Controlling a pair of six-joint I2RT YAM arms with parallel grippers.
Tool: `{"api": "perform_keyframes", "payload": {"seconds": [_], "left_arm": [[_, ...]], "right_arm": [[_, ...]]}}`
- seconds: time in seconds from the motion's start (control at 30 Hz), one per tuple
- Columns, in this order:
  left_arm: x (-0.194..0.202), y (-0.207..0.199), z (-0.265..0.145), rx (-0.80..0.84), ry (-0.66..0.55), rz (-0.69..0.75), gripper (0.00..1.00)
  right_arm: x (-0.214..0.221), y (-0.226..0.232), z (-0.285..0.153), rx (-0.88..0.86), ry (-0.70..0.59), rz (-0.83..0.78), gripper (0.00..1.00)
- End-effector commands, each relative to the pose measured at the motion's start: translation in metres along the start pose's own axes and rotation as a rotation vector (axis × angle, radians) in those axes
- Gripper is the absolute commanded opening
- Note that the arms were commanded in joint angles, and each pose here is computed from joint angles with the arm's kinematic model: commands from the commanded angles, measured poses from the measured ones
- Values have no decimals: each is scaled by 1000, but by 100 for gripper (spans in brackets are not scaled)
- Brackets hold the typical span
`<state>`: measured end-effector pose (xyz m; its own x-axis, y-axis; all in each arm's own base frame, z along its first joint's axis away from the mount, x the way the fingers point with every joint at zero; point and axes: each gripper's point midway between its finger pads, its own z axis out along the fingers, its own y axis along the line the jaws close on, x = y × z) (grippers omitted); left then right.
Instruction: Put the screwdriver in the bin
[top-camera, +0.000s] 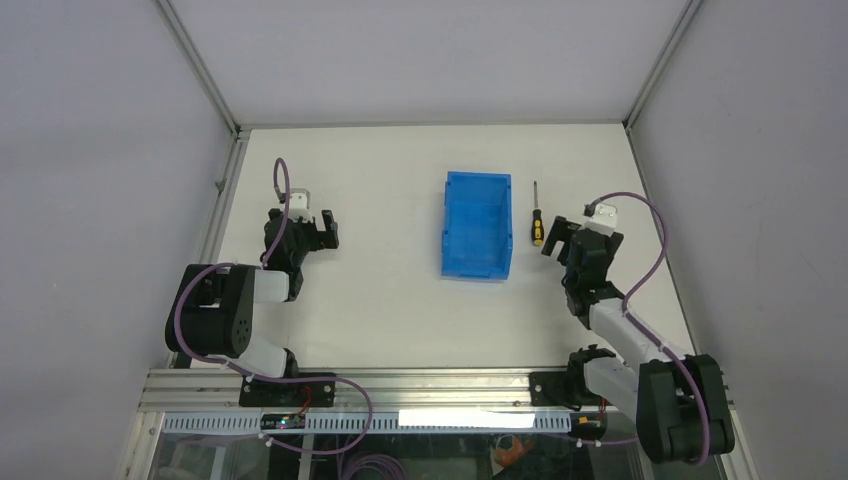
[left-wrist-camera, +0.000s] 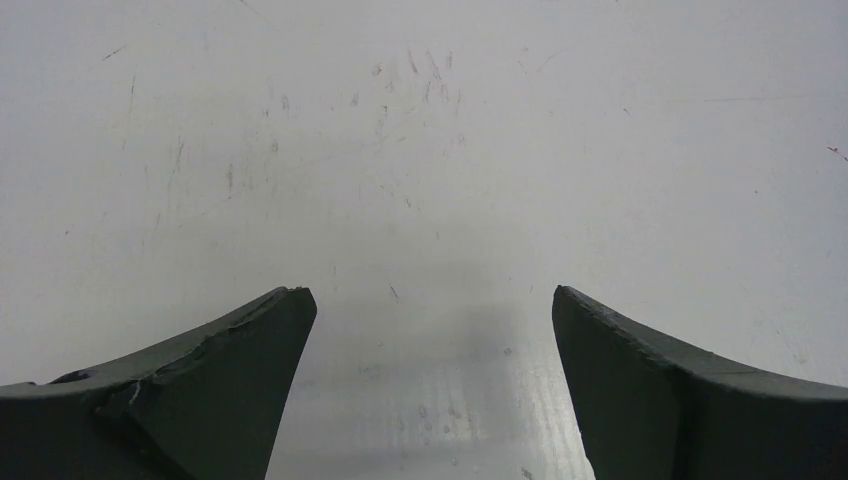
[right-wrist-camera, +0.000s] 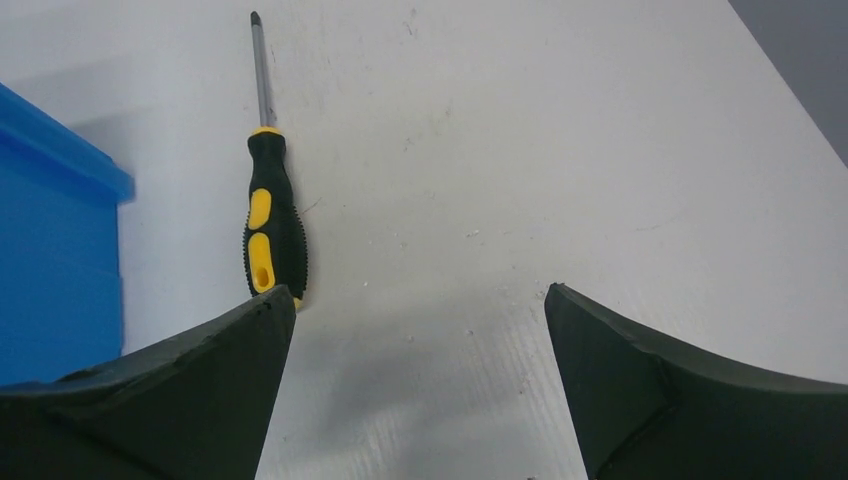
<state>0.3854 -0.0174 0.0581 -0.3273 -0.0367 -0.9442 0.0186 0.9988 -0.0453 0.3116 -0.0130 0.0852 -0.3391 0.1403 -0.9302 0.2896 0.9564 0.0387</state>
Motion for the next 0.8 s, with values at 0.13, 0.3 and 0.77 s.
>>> {"api": "perform_keyframes", "payload": {"seconds": [0.13,0.3,0.77], "left_arm": [[-22,-1,1,8,-73,-4,99],[-22,-1,1,8,-73,-4,99],[-22,-1,1,8,-74,-4,99]], "right_arm": [[-60,20,4,31,226,-36,99],[-44,40,13,28,533,-79,99],[36,63,67,20,832,-147,85]]}}
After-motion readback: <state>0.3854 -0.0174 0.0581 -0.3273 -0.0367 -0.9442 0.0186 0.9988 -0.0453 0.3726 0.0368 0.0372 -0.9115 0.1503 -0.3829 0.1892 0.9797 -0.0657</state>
